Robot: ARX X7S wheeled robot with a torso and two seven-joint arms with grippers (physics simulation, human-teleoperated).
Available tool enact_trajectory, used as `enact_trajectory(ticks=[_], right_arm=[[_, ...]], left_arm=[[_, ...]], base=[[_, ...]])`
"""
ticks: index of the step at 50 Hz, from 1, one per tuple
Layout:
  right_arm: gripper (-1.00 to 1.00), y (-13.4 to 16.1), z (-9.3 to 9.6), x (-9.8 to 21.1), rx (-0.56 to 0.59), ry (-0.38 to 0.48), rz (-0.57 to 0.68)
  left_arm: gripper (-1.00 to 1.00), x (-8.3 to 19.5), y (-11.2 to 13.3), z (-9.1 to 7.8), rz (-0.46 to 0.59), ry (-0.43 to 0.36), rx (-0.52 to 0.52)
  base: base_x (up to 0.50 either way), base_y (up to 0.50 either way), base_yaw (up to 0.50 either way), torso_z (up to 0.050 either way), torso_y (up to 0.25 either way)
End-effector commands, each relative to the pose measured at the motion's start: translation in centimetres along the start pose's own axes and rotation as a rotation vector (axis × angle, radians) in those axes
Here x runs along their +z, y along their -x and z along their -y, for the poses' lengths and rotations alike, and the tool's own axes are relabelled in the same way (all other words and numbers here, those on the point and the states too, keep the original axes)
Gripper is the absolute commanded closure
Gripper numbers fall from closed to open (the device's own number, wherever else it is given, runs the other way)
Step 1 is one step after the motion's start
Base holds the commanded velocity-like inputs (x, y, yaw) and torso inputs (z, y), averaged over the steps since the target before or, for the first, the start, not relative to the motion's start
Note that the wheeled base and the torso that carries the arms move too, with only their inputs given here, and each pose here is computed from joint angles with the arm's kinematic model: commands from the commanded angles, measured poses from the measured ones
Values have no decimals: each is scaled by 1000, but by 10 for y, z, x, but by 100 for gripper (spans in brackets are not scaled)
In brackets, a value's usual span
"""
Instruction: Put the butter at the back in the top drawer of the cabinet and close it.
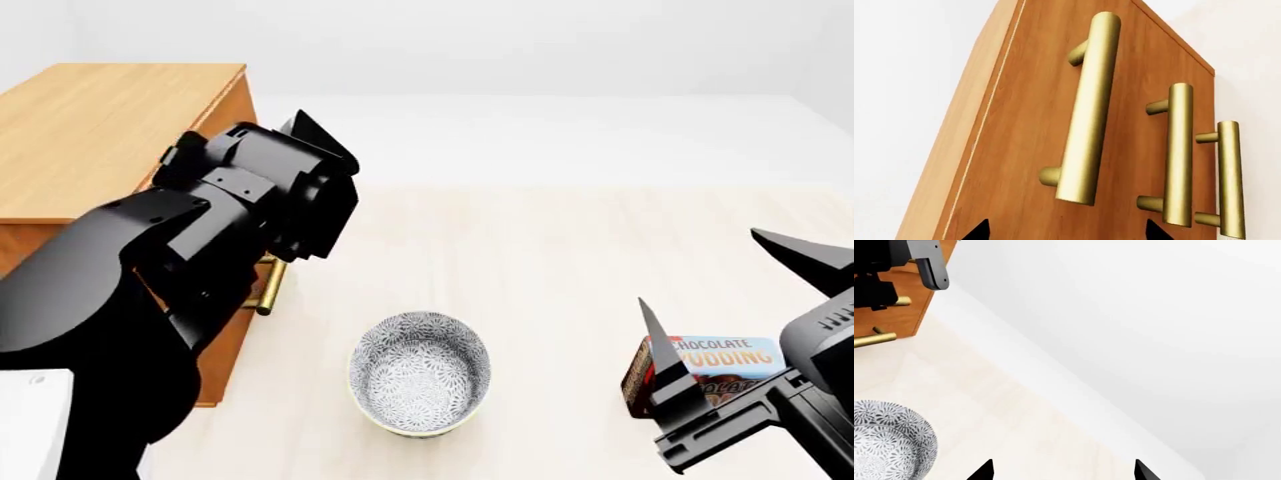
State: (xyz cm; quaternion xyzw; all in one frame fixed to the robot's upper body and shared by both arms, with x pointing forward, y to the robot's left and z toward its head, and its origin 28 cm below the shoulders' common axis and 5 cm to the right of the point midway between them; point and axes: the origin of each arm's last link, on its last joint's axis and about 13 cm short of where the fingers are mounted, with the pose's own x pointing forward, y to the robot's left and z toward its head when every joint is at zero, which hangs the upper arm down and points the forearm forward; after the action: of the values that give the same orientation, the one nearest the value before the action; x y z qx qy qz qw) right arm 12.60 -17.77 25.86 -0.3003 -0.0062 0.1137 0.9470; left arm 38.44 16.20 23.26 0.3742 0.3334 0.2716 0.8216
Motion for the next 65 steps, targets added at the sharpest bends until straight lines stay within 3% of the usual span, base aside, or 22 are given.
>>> enact_trajectory(ticks=[1,22,30,46,65], right_arm=[[-100,0,0,0,-1,3,-2],[-100,0,0,-1,-1,9,-4],[-100,0,0,-1,2,10,-3],[-100,0,1,0,-3,8,0],[-100,0,0,0,-2,1,1]], left_arm=[[-100,-6,-11,-4,-58,-12,62],[-100,-14,-19,-6,-103,-49,170],[-100,-6,-7,-5,-36,-54,115],[-100,13,37,1,194,-79,-49],[-100,36,87,-15,407,10,-277]], base=[[0,0,0,0,0],[-1,3,5,0,0],[0,3,6,0,0],[0,0,0,0,0],[0,0,0,0,0]])
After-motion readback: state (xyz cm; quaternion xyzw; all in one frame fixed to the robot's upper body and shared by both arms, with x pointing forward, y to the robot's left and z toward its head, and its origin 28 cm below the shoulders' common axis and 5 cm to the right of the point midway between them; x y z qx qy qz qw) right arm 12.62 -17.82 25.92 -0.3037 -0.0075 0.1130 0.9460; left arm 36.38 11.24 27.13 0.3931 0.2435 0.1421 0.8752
